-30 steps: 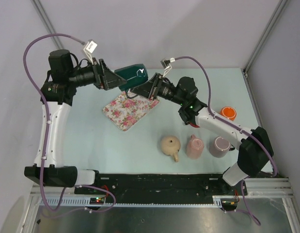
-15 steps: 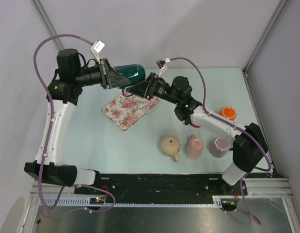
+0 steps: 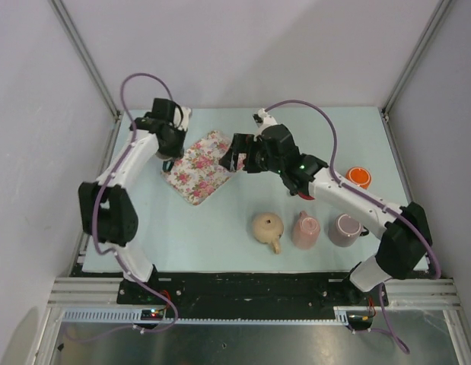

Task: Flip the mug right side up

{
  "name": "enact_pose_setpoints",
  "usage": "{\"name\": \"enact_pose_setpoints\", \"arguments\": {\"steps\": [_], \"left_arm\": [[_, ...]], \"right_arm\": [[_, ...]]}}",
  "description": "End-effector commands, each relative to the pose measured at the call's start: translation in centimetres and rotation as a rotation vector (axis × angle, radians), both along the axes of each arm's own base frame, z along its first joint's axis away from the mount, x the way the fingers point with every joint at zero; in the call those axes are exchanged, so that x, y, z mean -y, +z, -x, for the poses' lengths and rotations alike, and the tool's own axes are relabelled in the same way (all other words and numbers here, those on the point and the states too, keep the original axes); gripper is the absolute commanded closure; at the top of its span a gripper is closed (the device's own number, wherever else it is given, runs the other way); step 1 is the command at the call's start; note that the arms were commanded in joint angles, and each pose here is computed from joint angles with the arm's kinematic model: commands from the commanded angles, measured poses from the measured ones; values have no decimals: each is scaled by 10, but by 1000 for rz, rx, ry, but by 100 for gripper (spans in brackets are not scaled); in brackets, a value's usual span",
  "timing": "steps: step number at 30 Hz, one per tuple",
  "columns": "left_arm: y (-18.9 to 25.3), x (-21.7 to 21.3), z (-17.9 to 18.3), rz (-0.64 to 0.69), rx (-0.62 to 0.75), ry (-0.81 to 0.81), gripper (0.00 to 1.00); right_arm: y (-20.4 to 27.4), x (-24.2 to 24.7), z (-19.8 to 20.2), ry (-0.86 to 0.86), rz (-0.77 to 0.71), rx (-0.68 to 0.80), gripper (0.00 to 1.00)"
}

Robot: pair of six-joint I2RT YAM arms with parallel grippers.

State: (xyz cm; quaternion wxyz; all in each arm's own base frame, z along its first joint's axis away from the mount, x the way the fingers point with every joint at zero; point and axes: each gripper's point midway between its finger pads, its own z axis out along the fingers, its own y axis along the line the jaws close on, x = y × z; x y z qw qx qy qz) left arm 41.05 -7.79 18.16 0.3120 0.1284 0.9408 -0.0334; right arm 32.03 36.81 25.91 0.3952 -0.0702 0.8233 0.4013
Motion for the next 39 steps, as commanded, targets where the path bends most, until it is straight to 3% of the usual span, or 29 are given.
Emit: {"name": "enact_pose_setpoints", "arguments": {"steps": [1,8,15,17,20,23,30,36,39], "left_arm": [[-14,-29,-9,-289,-31,-104,100],[-63,-24,-11,-305,-180,-193,100],[-84,-15,-4,-275,-292,-253,100],[-87,-15,-5,-276,-307,-265,89],[-81,-12,-8,-269,-292,-291,60],[-59,-11,-16,-264,-231,-294,45],[1,-5,-16,-232,-81,-321,27],[46,5,10,-161,11,-361,21],[69,16,25,-78,61,-362,19]], "right_arm": [[1,45,0,-89,182,98,1],[-17,64,7,-110,247,80,1],[-29,79,14,-111,327,59,1],[-32,84,18,-106,357,55,1],[-33,91,29,-81,412,66,1],[-37,99,48,-39,487,73,1],[-53,114,111,22,682,64,1],[-102,134,161,-48,735,-115,1],[-129,142,175,-74,765,-171,10]]}}
